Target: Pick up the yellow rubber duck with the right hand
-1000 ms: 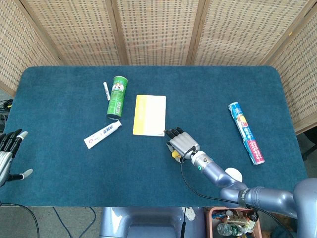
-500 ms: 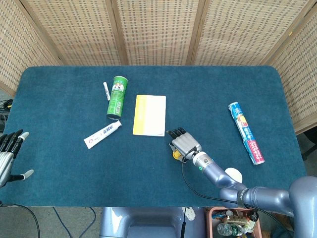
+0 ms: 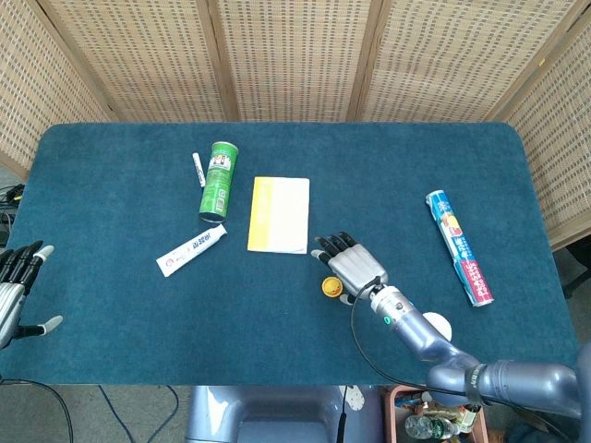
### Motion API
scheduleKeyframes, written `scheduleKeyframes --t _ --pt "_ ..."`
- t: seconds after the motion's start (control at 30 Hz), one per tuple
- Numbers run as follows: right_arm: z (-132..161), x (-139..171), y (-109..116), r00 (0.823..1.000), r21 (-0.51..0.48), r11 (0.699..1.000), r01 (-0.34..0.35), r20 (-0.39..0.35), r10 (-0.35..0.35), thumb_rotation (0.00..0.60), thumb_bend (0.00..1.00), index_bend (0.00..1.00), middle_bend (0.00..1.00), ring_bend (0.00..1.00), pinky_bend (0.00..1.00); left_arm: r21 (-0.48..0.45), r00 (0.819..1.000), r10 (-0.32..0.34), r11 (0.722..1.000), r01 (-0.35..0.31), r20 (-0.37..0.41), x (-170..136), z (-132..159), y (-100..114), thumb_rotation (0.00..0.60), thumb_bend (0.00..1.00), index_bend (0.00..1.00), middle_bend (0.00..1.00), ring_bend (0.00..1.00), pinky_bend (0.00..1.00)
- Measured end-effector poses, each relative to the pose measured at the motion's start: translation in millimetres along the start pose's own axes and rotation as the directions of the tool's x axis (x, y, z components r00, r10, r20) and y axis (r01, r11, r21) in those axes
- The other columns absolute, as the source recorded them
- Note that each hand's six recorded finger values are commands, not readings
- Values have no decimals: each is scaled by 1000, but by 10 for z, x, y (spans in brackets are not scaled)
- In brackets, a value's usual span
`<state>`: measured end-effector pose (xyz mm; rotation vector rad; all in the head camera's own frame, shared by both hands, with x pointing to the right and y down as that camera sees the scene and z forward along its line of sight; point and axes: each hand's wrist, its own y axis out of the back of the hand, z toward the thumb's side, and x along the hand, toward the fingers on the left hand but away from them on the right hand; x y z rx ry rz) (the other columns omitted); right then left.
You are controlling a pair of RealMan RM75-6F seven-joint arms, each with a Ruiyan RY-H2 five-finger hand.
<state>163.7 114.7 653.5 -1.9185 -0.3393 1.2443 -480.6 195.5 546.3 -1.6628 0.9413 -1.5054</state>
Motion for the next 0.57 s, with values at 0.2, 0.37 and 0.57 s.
scheduleKeyframes --t 0.2,0.37,0.57 --pt "-489 493 154 978 46 984 171 111 -175 600 0 0 0 0 0 5 1000 10 1000 -10 11 -10 22 -21 600 0 0 0 0 0" --pt "-981 1072 113 914 19 942 334 238 -329 600 0 0 0 0 0 10 999 11 1000 -12 35 -55 65 -32 600 0 0 0 0 0" --pt "-1549 1686 -187 844 13 911 411 371 -387 600 0 0 0 0 0 8 998 25 1000 -25 62 -146 100 -23 600 0 0 0 0 0"
